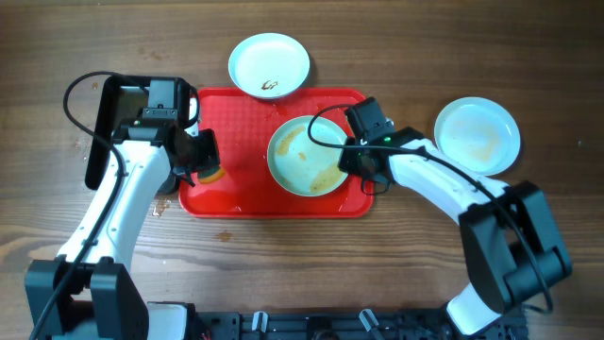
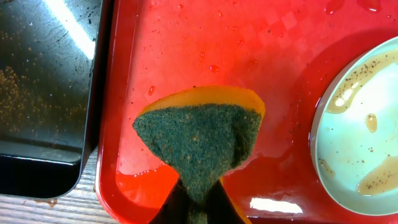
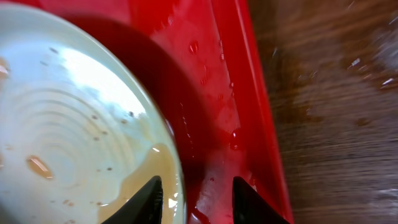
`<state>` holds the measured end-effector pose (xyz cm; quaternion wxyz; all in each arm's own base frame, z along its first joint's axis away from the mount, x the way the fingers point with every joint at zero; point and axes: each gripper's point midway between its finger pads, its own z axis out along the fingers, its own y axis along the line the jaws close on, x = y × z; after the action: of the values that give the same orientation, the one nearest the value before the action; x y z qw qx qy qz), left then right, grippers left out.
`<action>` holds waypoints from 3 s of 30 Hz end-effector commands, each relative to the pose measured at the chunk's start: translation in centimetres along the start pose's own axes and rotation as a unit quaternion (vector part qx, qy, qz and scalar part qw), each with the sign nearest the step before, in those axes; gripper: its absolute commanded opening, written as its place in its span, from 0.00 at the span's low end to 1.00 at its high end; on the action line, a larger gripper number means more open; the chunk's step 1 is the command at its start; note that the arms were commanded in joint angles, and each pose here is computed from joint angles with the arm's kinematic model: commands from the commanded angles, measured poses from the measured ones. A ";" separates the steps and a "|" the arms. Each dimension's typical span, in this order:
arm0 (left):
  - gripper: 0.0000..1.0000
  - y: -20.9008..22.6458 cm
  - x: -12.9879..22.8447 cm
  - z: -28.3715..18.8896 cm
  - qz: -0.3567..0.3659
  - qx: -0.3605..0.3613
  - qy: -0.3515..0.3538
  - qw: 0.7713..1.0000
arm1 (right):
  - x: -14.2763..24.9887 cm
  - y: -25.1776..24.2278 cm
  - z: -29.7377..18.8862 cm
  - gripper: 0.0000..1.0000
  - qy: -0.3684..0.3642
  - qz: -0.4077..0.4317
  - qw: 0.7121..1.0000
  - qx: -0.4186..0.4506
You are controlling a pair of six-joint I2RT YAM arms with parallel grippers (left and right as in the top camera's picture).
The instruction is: Clean dirty plates on tray and stack at the side
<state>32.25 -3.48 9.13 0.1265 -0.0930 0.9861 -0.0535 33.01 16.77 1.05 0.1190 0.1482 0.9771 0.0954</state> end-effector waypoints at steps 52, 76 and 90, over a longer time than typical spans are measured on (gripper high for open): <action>0.04 -0.3 -0.8 0.2 0.005 0.011 -0.015 1.000 | -8.5 -1.9 -11.2 0.05 -0.231 -0.127 0.959 0.107; 0.04 7.0 -2.3 4.1 -0.125 0.074 0.021 0.989 | -11.1 2.6 -23.5 0.05 -0.368 -0.327 0.808 0.323; 0.04 6.5 -2.9 4.6 -0.122 0.091 0.015 0.988 | -8.5 7.5 -22.4 0.05 -0.364 -0.449 0.712 0.399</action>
<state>35.04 3.59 4.84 0.1152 -0.2099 0.9603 -0.1428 36.73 16.74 25.35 0.4340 -0.2252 0.7892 -0.3716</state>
